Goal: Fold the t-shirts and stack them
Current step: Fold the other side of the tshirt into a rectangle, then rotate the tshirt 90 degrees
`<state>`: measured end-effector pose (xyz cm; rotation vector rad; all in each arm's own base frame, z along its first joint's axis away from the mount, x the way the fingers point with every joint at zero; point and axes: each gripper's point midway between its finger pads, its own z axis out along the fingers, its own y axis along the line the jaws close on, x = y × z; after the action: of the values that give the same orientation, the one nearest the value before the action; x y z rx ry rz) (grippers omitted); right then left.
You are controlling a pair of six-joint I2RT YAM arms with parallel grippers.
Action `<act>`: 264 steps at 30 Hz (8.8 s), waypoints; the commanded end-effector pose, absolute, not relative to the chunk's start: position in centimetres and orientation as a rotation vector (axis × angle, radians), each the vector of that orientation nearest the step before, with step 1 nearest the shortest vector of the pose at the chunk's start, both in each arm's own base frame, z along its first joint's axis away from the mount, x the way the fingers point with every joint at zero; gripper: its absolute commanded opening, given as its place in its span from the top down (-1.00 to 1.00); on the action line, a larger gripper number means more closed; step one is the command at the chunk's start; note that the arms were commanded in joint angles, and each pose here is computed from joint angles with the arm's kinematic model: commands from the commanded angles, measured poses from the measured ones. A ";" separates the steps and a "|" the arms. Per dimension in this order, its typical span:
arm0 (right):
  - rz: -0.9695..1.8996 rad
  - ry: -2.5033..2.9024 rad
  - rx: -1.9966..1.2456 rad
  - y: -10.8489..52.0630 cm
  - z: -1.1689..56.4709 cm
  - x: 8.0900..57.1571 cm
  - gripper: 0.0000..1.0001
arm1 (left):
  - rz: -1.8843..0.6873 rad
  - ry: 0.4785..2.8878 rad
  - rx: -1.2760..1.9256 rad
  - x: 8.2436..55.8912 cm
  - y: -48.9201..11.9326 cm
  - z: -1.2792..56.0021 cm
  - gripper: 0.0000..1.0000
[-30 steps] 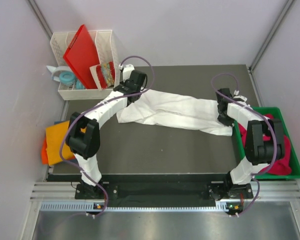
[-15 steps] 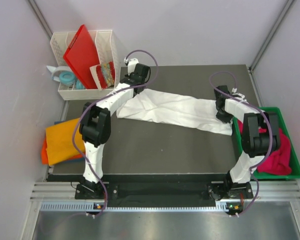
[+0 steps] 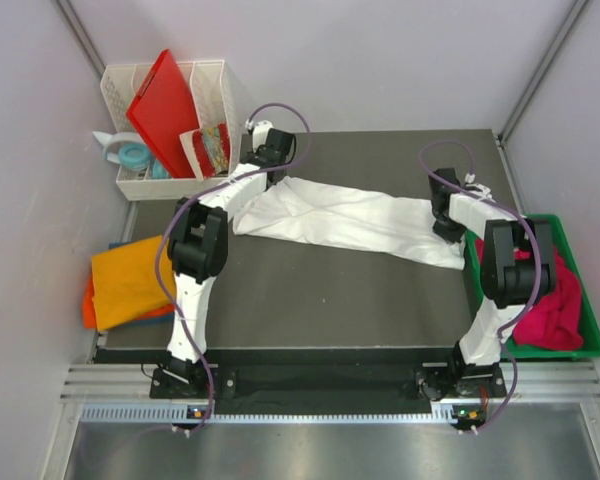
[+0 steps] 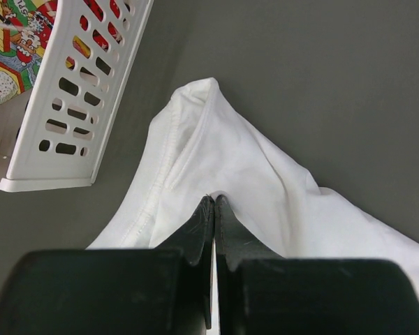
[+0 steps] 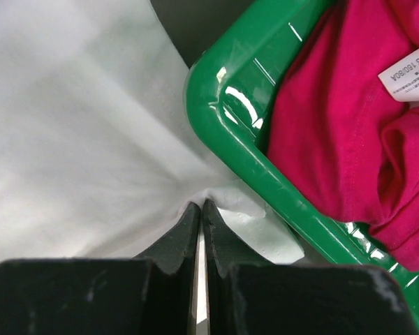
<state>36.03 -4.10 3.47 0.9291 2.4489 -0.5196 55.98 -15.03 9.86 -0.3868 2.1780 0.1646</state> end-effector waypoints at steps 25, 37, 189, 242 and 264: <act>-0.239 2.104 0.835 -2.5 14.8 43.6 -0.61 | 0.043 2.016 -0.488 56.1 -15.5 17.2 -0.50; -0.115 2.323 0.614 5.2 9.3 41.5 0.51 | -0.095 2.232 -0.381 46.8 -20.5 11.5 0.37; 0.169 2.744 0.244 21.4 -1.6 46.5 1.00 | -0.309 2.749 -0.221 43.7 -27.5 -1.8 1.00; 0.113 2.715 0.284 16.5 1.4 22.5 0.55 | -0.456 2.678 0.149 17.2 -31.4 3.9 0.81; 0.088 2.705 0.098 20.4 2.2 18.8 0.44 | -0.182 2.774 -0.003 9.6 -21.5 1.1 0.83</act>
<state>18.16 22.73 1.79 0.1108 2.7027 0.2669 10.15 -25.96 1.70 -0.0009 2.7631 -0.4071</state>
